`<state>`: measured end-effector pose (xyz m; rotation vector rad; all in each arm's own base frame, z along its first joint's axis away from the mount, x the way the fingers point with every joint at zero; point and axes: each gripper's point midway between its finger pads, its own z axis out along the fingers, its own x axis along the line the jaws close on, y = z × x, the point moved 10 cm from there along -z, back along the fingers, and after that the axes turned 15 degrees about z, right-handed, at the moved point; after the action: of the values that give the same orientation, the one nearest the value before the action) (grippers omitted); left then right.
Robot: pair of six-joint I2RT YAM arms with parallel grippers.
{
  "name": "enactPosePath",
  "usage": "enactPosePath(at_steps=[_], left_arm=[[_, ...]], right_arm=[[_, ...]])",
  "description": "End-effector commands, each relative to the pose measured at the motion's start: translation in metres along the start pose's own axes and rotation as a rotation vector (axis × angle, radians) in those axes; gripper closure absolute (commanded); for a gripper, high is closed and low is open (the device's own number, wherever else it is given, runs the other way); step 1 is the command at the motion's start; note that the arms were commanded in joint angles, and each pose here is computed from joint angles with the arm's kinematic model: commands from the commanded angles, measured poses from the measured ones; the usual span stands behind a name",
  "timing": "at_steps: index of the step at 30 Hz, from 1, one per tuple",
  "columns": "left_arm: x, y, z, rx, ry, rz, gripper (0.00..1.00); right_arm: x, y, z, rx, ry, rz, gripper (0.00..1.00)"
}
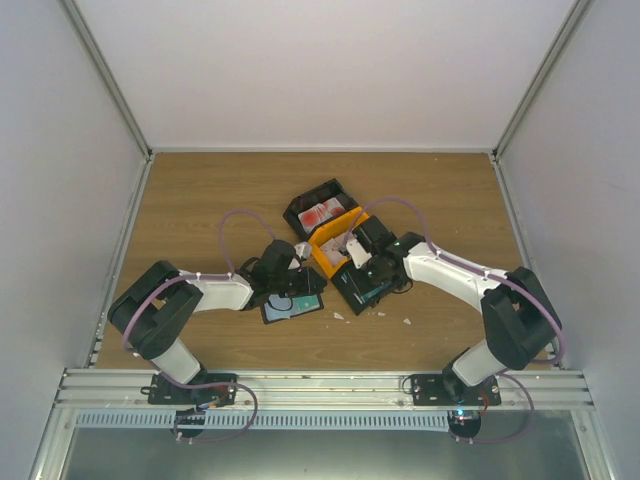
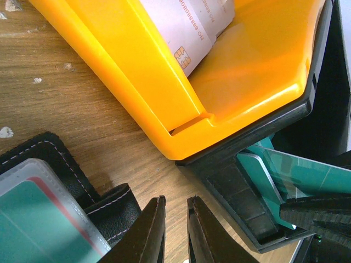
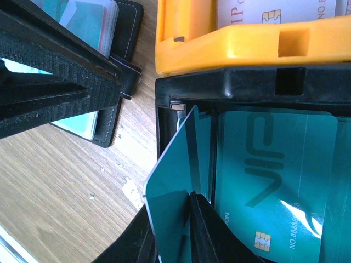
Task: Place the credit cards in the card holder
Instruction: Pick up the credit card from the storage box.
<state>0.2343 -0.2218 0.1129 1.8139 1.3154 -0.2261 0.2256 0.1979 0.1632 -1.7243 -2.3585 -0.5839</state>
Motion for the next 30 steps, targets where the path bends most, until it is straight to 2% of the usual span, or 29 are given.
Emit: enactPosePath(at_steps=[1,9,14,21,26,28,30], left_arm=[[-0.001,0.005,-0.001,-0.028,-0.005,0.026,0.84],[-0.001,0.005,-0.002,-0.028,-0.006,0.027,0.84],[-0.002,0.005,-0.004,-0.037,-0.005,0.028,0.84],[-0.003,0.007,-0.005,-0.048,-0.011,0.03,0.84],[-0.006,0.009,-0.01,-0.072,-0.016,0.034,0.84],[-0.009,0.012,-0.016,-0.1,-0.021,0.044,0.83],[-0.015,0.016,-0.025,-0.146,-0.034,0.065,0.78]], right_arm=[[0.003,-0.002,-0.005,-0.02,0.015,-0.002,0.84],[0.004,-0.003,-0.008,-0.024,0.024,-0.004,0.86],[0.003,-0.002,-0.014,-0.047,0.005,0.002,0.96],[-0.002,-0.001,-0.022,-0.085,-0.052,0.023,0.99],[-0.003,0.008,-0.037,-0.172,-0.134,0.032,1.0],[0.002,0.011,-0.049,-0.218,-0.111,0.015,1.0],[0.01,0.014,-0.062,-0.264,-0.05,-0.017,1.0]])
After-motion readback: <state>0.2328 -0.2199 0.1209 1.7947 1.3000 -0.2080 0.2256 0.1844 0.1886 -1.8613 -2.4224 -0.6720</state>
